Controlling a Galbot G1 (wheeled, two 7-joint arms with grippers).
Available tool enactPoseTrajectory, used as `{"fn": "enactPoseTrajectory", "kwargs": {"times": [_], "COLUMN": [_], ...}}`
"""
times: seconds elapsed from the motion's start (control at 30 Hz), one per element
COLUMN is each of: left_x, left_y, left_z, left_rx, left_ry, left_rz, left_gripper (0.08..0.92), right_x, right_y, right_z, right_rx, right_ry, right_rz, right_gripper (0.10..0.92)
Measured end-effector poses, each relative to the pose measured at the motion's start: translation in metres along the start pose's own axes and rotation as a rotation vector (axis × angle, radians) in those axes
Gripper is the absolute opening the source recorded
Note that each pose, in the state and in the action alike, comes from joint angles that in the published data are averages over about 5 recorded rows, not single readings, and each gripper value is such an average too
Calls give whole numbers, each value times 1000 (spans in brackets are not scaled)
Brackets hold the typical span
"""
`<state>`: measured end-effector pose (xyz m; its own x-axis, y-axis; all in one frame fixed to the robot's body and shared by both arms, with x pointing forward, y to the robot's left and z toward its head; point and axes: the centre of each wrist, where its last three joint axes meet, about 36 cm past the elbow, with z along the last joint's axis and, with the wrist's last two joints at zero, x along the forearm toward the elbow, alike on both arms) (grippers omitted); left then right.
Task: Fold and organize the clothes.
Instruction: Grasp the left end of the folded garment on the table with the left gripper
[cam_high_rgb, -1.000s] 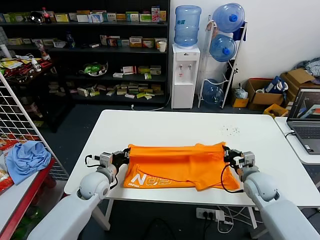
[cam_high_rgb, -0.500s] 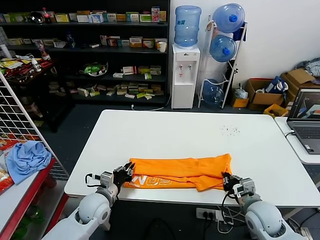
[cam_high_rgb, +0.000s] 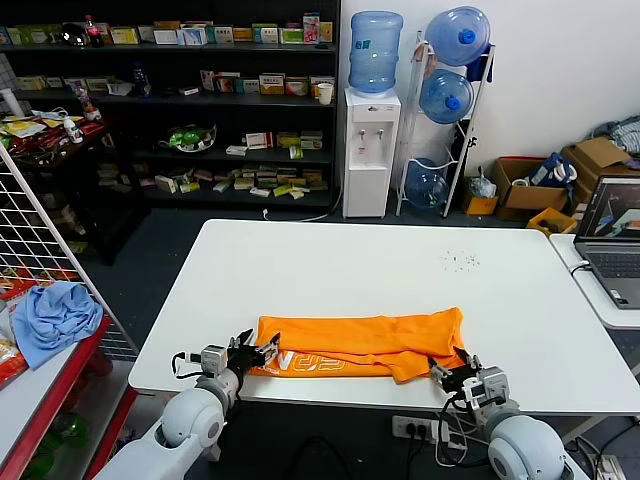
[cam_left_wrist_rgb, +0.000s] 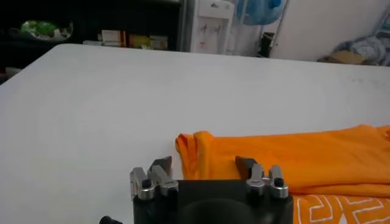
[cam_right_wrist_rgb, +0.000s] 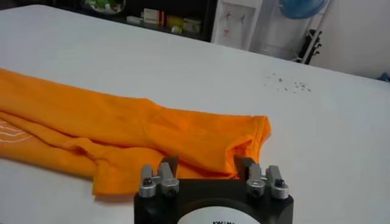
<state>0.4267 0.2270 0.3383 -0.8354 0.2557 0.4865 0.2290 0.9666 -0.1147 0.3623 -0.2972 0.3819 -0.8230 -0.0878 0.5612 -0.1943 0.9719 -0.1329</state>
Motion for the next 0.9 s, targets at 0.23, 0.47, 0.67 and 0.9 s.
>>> {"fn": "enactPoseTrajectory", "kwargs": {"times": [0.23,0.47,0.67,0.9], "left_x": [-1,0,0,0], "left_y": [3,0,-2,16], "left_z": [3,6,4,-5], "left_rx": [19,28,23,-14], "left_ry": [54,73,61,21], "left_rz": [3,23,35,-17], "left_gripper": [543,344,173,129], "right_x": [6,5,3,-2], "right_y": [5,7,8,12], "right_z": [-1,-2,-6,-10], "right_rx": [-1,-2,-2,-12], "right_ry": [-6,-20,-71,-183], "right_rz": [-4,5,33,71], "right_gripper": [819,823,823,823]}}
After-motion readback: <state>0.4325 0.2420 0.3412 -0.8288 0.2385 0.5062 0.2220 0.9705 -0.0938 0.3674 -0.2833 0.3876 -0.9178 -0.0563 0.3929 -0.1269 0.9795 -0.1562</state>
